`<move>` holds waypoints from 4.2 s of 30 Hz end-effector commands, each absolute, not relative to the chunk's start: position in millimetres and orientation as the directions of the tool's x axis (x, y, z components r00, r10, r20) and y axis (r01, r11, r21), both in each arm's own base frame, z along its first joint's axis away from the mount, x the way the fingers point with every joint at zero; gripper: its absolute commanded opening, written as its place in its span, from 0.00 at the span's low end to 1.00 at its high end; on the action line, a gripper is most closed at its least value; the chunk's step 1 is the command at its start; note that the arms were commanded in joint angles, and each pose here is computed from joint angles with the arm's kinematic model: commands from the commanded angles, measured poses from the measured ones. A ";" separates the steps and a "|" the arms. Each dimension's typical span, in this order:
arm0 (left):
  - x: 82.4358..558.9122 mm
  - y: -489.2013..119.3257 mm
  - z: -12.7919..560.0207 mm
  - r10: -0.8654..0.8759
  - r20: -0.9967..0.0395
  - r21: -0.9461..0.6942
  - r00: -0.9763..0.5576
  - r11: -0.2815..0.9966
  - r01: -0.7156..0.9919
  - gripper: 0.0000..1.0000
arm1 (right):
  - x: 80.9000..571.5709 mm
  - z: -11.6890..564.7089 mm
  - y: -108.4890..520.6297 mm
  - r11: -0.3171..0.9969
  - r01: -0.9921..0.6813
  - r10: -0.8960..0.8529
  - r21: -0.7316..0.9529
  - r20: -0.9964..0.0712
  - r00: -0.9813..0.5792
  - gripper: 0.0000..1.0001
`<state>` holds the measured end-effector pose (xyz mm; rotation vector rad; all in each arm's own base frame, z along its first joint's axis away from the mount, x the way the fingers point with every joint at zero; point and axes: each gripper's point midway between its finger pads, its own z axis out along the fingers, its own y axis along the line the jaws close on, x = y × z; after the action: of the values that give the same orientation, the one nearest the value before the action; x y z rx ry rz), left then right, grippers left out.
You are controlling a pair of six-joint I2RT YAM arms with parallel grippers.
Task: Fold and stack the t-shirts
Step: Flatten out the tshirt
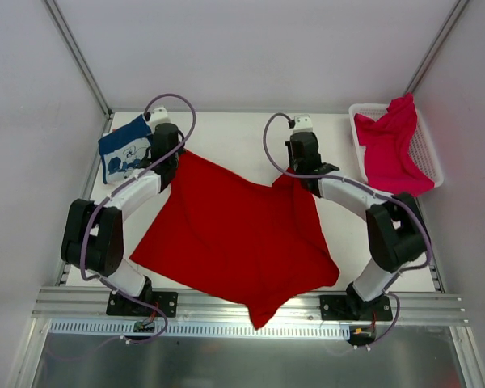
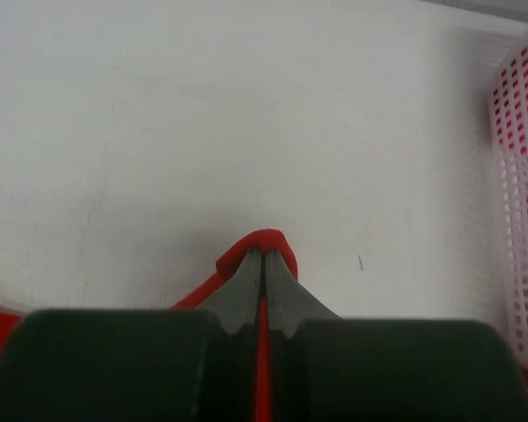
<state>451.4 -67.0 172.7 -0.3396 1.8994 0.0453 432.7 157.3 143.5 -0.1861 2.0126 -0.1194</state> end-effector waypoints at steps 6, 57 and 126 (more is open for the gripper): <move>522.2 -40.8 199.9 -0.287 -0.942 -0.230 -0.172 0.928 -0.292 0.00 | 529.7 175.8 183.5 0.993 -0.084 -0.108 -0.086 -0.946 -0.306 0.00; 424.9 -101.2 221.5 -0.425 -0.868 -0.392 -0.257 0.904 -0.169 0.99 | 339.0 142.8 212.4 0.969 -0.102 0.128 0.223 -0.815 -0.566 0.73; 407.1 -118.8 156.7 -0.292 -0.866 -0.265 -0.407 0.956 -0.124 0.99 | 475.6 154.9 160.8 0.864 0.012 0.407 0.504 -0.682 -0.607 0.01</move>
<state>402.2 -109.4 145.3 -0.3085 2.0310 -0.1519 490.9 85.9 90.1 0.4837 2.2420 0.4166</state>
